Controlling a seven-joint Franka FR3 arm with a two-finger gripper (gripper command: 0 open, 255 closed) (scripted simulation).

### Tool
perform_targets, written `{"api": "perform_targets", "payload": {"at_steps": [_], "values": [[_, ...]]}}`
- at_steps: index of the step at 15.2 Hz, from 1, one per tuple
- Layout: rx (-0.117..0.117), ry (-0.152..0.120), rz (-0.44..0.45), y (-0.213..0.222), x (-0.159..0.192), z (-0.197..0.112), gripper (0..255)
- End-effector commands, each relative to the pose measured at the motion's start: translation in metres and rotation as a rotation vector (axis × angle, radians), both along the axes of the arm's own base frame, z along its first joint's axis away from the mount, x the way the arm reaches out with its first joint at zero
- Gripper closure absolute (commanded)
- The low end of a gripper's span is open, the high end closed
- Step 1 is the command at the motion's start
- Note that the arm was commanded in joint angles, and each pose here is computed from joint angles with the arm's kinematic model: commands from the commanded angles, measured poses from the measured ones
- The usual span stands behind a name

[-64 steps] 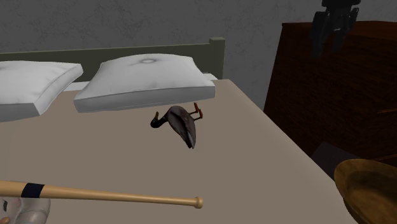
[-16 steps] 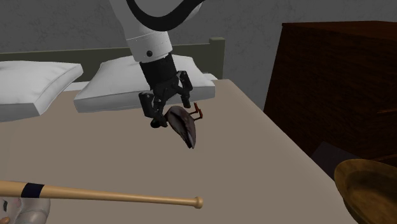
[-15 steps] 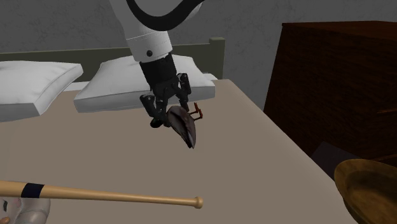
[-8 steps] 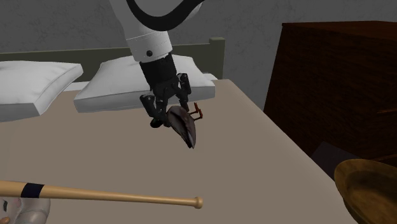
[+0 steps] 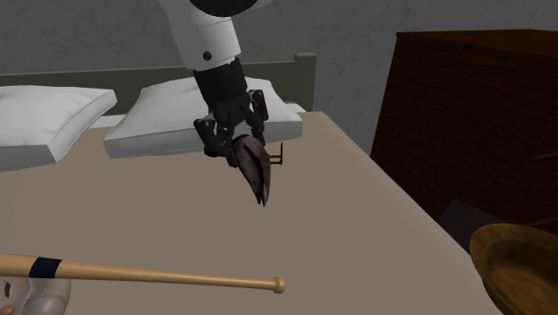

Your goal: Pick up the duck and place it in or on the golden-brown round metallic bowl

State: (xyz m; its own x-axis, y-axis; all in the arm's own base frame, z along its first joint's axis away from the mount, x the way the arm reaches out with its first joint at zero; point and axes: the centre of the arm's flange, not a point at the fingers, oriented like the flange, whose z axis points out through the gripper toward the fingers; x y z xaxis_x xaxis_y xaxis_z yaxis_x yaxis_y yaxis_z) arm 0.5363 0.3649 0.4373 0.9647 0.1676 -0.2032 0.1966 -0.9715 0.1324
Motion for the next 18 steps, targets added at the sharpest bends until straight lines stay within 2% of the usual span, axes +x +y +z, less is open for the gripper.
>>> {"api": "perform_targets", "payload": {"at_steps": [1, 18], "values": [[0.000, 0.000, 0.000, 0.000, 0.000, 0.011, 255], [0.000, 0.000, 0.000, 0.000, 0.000, 0.096, 255]]}}
